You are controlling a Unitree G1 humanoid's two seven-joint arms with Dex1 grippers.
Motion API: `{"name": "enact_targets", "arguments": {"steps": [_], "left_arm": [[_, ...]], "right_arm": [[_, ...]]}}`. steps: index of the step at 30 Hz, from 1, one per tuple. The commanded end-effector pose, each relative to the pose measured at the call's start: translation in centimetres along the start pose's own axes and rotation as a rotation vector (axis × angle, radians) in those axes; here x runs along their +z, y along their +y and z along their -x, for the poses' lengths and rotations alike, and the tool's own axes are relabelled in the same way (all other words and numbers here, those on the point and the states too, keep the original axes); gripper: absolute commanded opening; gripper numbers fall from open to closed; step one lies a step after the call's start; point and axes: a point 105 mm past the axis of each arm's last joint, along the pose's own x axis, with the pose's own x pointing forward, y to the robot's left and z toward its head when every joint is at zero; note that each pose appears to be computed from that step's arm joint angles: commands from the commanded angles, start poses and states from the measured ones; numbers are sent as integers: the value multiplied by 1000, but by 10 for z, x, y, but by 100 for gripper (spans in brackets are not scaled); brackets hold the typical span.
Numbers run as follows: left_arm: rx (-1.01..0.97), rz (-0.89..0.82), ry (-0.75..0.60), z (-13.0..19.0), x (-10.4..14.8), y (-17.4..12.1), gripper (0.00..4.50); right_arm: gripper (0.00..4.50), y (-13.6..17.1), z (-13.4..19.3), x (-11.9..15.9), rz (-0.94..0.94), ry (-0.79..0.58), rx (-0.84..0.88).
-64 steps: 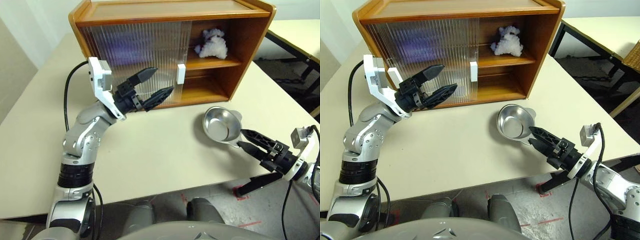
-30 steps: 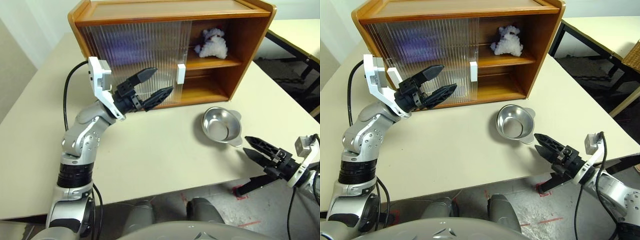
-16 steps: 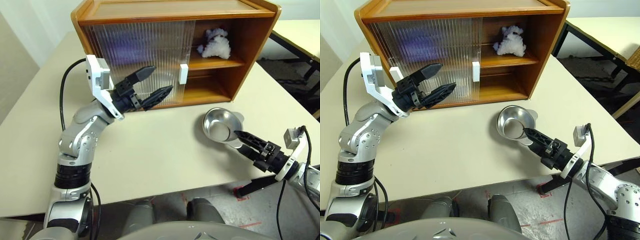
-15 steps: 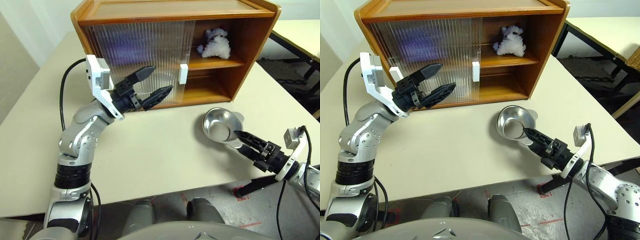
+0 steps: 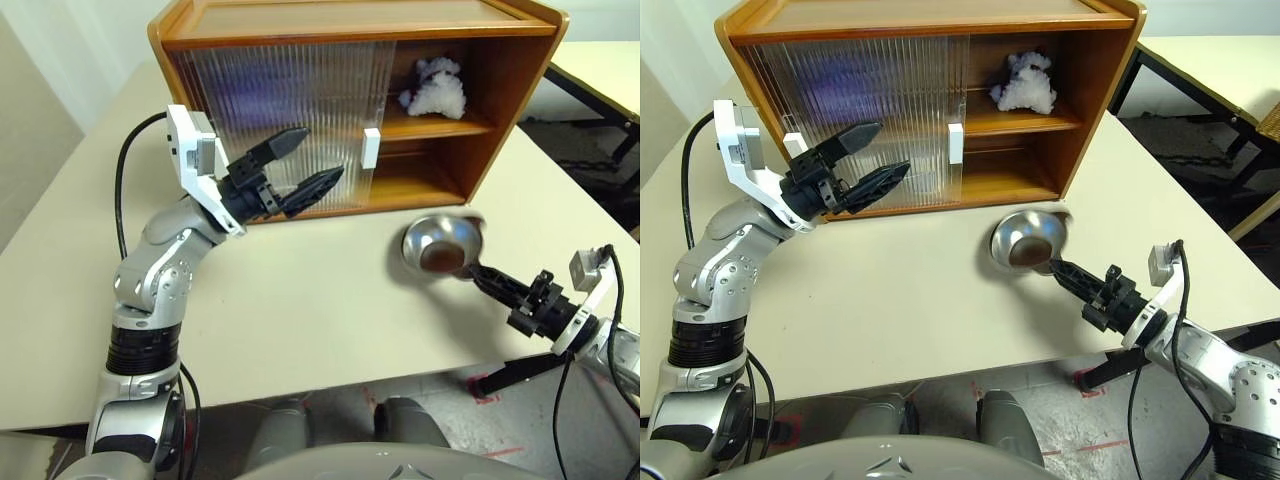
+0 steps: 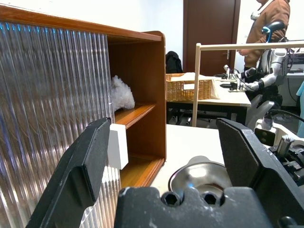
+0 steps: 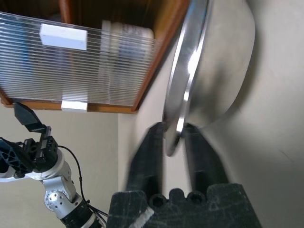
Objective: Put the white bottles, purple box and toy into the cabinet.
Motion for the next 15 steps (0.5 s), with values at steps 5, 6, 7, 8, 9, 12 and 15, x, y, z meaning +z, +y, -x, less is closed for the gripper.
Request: {"name": "enact_targets", "arguments": {"steps": [5, 6, 7, 8, 9, 12, 15], "left_arm": [[8, -8, 1, 1, 2, 3, 450], [8, -8, 1, 1, 2, 3, 450], [8, -8, 0, 1, 1, 4, 450], [8, -8, 0, 1, 2, 4, 450], [8, -9, -1, 1, 2, 4, 450], [5, -8, -2, 0, 1, 4, 450], [1, -8, -4, 0, 1, 3, 450]], "right_arm": [[3, -2, -7, 9, 5, -27, -30], [3, -2, -8, 9, 4, -30, -26], [3, -1, -8, 8, 4, -32, -23], [3, 0, -8, 8, 1, -35, -17], [3, 1, -8, 9, -3, -41, -8], [3, 9, -7, 14, -37, -78, 47], [3, 22, -9, 23, -99, -133, 132]]}}
